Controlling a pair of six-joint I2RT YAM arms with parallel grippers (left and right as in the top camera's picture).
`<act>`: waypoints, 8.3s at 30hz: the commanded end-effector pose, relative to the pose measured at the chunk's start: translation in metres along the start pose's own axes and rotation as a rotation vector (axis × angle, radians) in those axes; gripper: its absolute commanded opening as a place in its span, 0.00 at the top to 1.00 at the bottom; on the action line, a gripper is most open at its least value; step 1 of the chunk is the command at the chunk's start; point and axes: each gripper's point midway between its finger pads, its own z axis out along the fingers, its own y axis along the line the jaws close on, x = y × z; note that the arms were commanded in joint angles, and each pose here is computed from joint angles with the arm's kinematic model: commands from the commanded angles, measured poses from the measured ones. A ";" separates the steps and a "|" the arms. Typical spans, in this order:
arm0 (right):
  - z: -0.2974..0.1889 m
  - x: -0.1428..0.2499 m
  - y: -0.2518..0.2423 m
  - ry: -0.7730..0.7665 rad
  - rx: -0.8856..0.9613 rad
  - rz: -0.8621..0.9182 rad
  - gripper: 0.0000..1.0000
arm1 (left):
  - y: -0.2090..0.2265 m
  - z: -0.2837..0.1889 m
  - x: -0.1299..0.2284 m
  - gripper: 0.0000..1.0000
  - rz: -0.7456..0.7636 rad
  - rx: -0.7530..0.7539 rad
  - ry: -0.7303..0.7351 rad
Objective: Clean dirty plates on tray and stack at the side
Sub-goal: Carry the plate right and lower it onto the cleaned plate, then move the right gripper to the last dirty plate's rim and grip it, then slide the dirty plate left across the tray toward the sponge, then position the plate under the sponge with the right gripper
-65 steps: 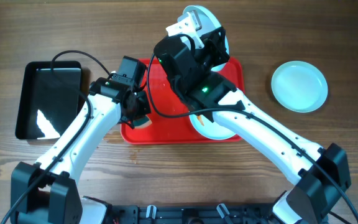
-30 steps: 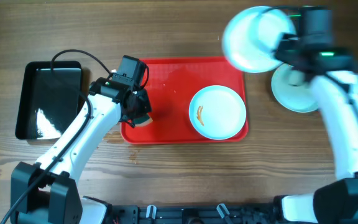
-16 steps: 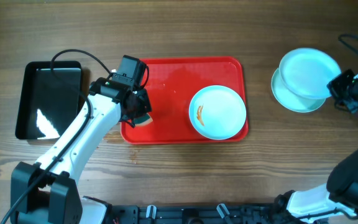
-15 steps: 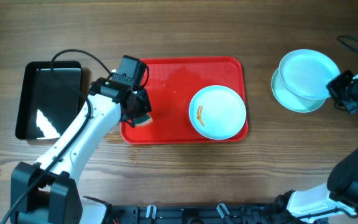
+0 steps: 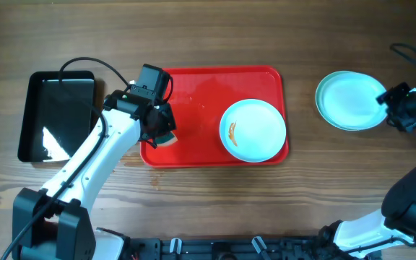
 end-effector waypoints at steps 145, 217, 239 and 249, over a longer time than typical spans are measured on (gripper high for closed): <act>0.028 0.259 0.116 0.402 -0.096 -0.738 0.75 | -0.004 0.012 0.005 0.95 -0.013 0.011 0.057; 0.060 0.252 0.087 0.267 0.042 -0.620 0.96 | -0.005 0.012 0.004 0.95 -0.013 0.014 0.053; 0.023 0.284 0.149 0.518 -0.517 -0.777 0.68 | -0.013 0.012 0.002 0.96 -0.014 0.056 0.052; 0.029 0.290 0.164 0.450 -0.483 -0.784 0.64 | -0.014 0.012 0.003 0.96 -0.014 0.058 0.056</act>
